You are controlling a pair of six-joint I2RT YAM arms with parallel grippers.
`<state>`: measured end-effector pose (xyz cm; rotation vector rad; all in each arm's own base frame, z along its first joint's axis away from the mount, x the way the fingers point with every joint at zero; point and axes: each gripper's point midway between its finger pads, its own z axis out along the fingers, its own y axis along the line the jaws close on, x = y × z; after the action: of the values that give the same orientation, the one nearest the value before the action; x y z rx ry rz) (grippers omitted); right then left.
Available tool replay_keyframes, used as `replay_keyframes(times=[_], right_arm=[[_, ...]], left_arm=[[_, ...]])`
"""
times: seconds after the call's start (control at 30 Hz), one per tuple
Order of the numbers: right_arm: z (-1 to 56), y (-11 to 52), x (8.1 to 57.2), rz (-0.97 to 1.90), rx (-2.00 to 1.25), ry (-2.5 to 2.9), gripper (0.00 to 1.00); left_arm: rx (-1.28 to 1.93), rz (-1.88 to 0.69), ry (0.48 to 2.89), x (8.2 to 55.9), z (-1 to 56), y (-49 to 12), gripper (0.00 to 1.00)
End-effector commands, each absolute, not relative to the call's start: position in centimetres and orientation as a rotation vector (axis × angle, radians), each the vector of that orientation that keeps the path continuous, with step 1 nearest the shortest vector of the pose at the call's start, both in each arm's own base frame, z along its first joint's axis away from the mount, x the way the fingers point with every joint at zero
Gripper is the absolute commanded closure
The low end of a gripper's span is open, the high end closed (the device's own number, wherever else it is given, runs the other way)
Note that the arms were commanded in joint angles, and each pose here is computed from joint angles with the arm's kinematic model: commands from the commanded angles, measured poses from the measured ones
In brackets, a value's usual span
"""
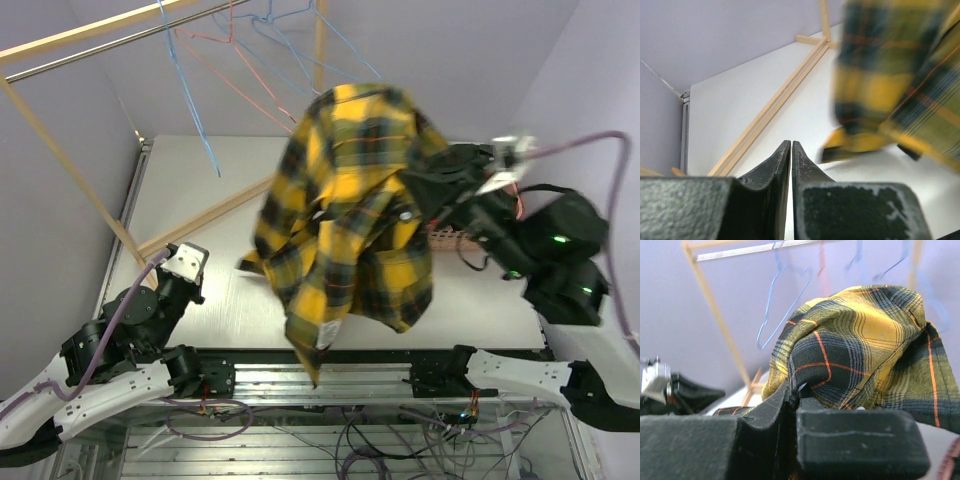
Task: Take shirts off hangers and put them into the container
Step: Pick up the shirt from the center of the board, then pick up the shirt from the bin.
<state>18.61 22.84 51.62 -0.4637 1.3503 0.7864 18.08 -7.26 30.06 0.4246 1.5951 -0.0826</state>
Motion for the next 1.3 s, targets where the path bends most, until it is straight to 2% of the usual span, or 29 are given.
replay_keyframes(times=[0.0,0.17,0.53,0.8,1.03,1.27], right_arm=[[55.9,14.3,18.7,0.582,-0.220,1.299,1.00],[60.2,7.3,18.6,0.427,0.015,1.244,1.00],[66.8,6.9,23.9,-0.170,0.070,1.195,1.00],[72.0,6.3,24.1,-0.339,0.143,1.066,1.00],[71.9,6.1,24.1,-0.326,0.136,1.086,1.00],[64.0,10.4,26.9,-0.330,-0.012,1.332,1.00]], left_arm=[[0.411,-0.092,1.579,18.2,30.5,-7.5,0.84],[0.421,-0.091,1.584,18.3,30.4,-7.7,0.85],[0.473,-0.085,1.601,18.5,30.0,-8.8,0.86],[0.442,-0.114,1.579,18.1,30.6,-8.1,0.87],[0.444,-0.127,1.569,17.9,30.8,-8.0,0.88],[0.451,-0.130,1.568,17.9,30.8,-8.1,0.88]])
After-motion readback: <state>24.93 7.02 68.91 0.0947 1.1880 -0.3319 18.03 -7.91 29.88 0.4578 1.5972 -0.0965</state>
